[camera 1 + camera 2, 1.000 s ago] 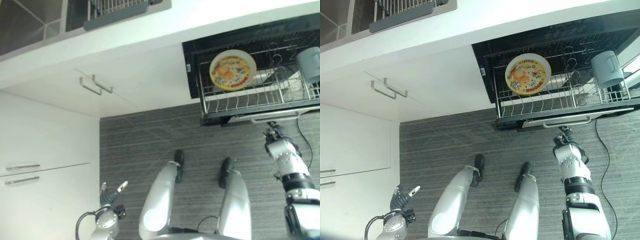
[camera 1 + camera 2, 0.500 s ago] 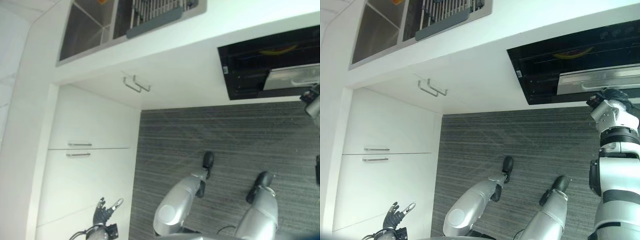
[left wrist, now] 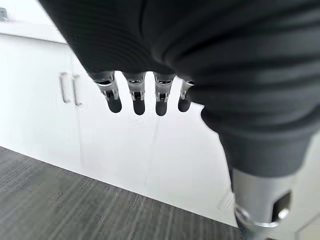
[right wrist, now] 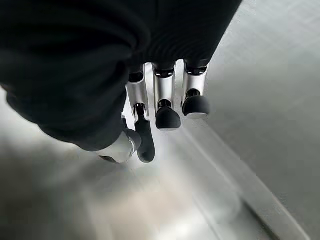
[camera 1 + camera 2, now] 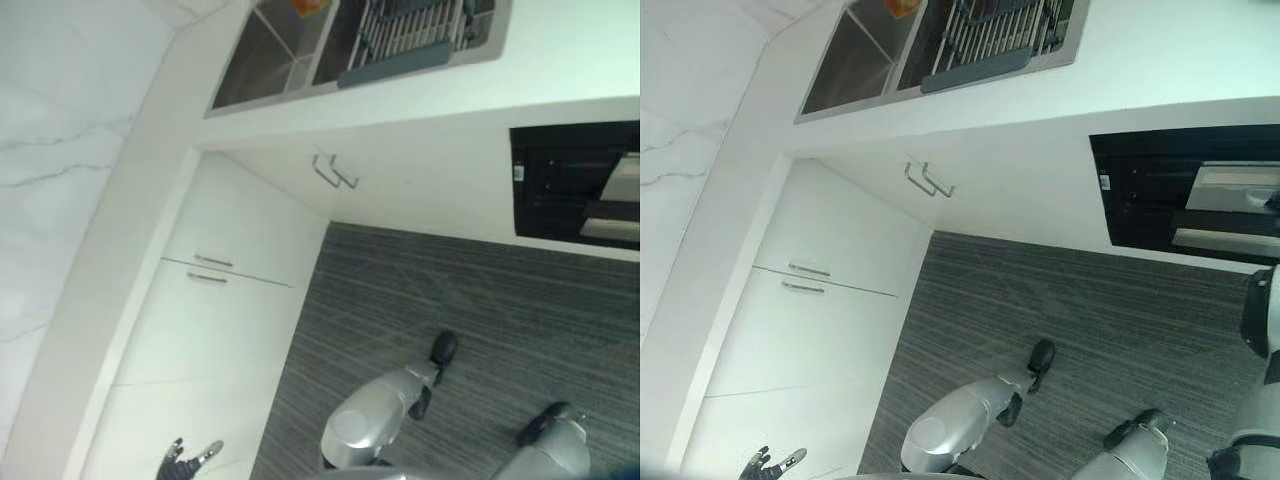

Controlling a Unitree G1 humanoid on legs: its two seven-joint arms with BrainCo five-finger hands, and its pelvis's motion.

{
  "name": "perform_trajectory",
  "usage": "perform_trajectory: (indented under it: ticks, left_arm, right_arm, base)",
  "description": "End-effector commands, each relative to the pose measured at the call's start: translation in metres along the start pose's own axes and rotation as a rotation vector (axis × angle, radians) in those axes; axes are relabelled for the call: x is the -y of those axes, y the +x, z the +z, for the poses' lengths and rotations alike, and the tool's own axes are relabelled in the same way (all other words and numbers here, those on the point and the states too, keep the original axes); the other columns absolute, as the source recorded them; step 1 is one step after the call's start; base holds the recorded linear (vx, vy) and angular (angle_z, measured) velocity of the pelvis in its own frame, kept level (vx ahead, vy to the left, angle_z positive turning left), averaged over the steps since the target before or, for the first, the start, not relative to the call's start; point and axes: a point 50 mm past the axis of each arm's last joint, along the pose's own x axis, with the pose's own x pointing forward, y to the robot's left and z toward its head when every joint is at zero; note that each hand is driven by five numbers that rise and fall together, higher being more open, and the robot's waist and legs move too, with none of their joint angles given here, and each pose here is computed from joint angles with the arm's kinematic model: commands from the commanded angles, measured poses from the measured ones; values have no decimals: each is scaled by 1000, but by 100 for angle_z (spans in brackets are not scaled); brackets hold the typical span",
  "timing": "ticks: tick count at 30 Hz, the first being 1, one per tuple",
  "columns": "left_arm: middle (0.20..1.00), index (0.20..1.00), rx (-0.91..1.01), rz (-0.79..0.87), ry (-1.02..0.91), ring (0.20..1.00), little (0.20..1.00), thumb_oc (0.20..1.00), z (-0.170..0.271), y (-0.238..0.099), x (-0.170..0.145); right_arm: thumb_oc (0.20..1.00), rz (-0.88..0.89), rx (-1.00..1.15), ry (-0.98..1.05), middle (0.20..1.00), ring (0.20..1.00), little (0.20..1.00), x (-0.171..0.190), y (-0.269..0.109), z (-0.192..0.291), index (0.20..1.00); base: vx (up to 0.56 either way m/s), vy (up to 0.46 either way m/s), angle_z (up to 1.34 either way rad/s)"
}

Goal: Place the dishes in the dishwasher.

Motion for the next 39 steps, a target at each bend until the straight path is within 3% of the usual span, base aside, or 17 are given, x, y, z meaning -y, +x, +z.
perform_trajectory:
  ticks: [1, 3, 4, 5, 12, 15, 19, 22, 25, 30, 35, 39]
  left_arm:
    - [1000, 1000, 30, 23, 124, 1000, 1000, 1000, 2, 0, -25]
    - [1000, 1000, 33, 20, 118, 1000, 1000, 1000, 3, 1, -26]
    - [1000, 1000, 38, 15, 116, 1000, 1000, 1000, 4, 0, -26]
    - [1000, 1000, 41, 12, 117, 1000, 1000, 1000, 5, 0, -26]
    - [1000, 1000, 77, -25, 72, 1000, 1000, 1000, 9, -2, -23]
    - [1000, 1000, 108, -20, 26, 1000, 1000, 1000, 9, -4, -28]
    - [1000, 1000, 151, 19, -38, 1000, 1000, 1000, 16, -5, -35]
    - [1000, 1000, 193, 75, -103, 1000, 1000, 1000, 23, -3, -44]
    - [1000, 1000, 234, 98, -150, 1000, 1000, 1000, 33, -1, -43]
    - [1000, 1000, 276, 101, -189, 1000, 1000, 1000, 43, 1, -35]
    - [1000, 1000, 353, 57, -230, 1000, 1000, 1000, 54, 0, -28]
    - [1000, 1000, 434, -114, -311, 1000, 1000, 1000, 58, -8, -9]
  right_arm:
    - [200, 251, 600, 99, 200, 200, 200, -20, -77, 129, 200]
    - [200, 260, 587, 80, 200, 200, 200, -20, -74, 125, 200]
    - [263, 270, 590, 75, 263, 263, 263, -20, -72, 124, 263]
    - [1000, 278, 591, 76, 1000, 1000, 1000, -20, -72, 124, 1000]
    - [1000, 553, 566, 23, 1000, 1000, 1000, -46, -67, 96, 1000]
    - [1000, 723, 508, -71, 1000, 1000, 1000, -64, -56, 50, 1000]
    - [1000, 870, 556, -122, 1000, 1000, 1000, -84, -75, -5, 1000]
    - [1000, 1003, 632, -66, 1000, 1000, 1000, -96, -115, -64, 1000]
    - [1000, 1020, 748, -92, 1000, 1000, 1000, -94, -141, -98, 1000]
    - [1000, 1026, 784, -63, 1000, 1000, 1000, -87, -152, -112, 1000]
    - [1000, 963, 704, -66, 1000, 1000, 1000, -78, -142, -145, 1000]
    - [1000, 929, 428, -44, 1000, 1000, 1000, -61, -121, -219, 1000]
  base:
    - [0, 0, 0]
    - [0, 0, 0]
    - [-22, 27, -3]
    - [-34, 24, -3]
    - [-90, 38, -8]
    - [-135, -20, -10]
    - [-177, -21, -16]
    - [-111, -94, -26]
    - [-118, -63, -24]
    - [-44, 39, -15]
    - [31, 102, 0]
    - [89, 167, 4]
